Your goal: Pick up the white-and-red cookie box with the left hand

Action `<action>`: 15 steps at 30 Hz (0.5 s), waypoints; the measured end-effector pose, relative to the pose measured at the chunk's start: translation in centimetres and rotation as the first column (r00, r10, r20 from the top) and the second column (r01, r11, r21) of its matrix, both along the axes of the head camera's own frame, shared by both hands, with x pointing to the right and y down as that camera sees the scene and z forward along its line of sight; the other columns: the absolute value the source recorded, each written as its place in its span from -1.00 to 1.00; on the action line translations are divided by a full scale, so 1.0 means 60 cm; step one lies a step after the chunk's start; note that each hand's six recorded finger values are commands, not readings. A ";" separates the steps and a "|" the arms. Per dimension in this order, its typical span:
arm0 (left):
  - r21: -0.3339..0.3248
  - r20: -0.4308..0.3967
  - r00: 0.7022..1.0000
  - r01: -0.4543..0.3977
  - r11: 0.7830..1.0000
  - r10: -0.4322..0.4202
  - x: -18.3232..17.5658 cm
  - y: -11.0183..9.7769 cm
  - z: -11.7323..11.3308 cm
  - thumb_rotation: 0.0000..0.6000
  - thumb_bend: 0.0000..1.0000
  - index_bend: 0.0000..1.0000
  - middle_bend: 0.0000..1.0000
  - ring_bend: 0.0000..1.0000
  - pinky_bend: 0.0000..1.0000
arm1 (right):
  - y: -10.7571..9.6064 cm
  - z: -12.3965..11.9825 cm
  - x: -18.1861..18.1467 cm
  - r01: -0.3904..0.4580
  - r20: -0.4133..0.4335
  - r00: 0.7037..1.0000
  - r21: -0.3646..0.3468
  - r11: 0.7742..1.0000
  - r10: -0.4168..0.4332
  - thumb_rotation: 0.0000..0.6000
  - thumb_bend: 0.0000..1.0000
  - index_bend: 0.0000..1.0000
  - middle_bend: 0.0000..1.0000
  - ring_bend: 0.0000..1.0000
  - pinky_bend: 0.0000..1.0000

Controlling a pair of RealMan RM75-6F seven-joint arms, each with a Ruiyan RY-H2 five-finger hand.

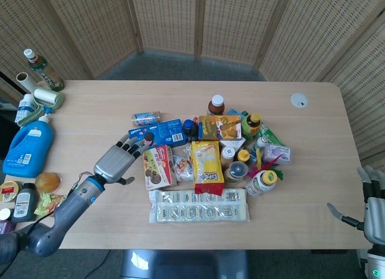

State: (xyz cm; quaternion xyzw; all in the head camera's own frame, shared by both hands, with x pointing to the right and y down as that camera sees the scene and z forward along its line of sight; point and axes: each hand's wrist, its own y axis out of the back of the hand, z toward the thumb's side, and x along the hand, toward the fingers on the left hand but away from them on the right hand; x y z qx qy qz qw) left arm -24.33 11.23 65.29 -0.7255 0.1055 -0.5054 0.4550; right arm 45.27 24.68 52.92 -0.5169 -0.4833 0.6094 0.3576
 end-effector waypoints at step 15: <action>-0.077 0.025 0.993 -0.111 0.991 0.113 0.117 -0.023 0.094 0.37 -0.41 -1.00 -1.00 -1.00 -1.00 | 0.015 -0.009 0.021 -0.045 -0.027 0.999 -0.005 0.999 0.045 0.14 -0.70 -1.00 -1.00 -1.00 -1.00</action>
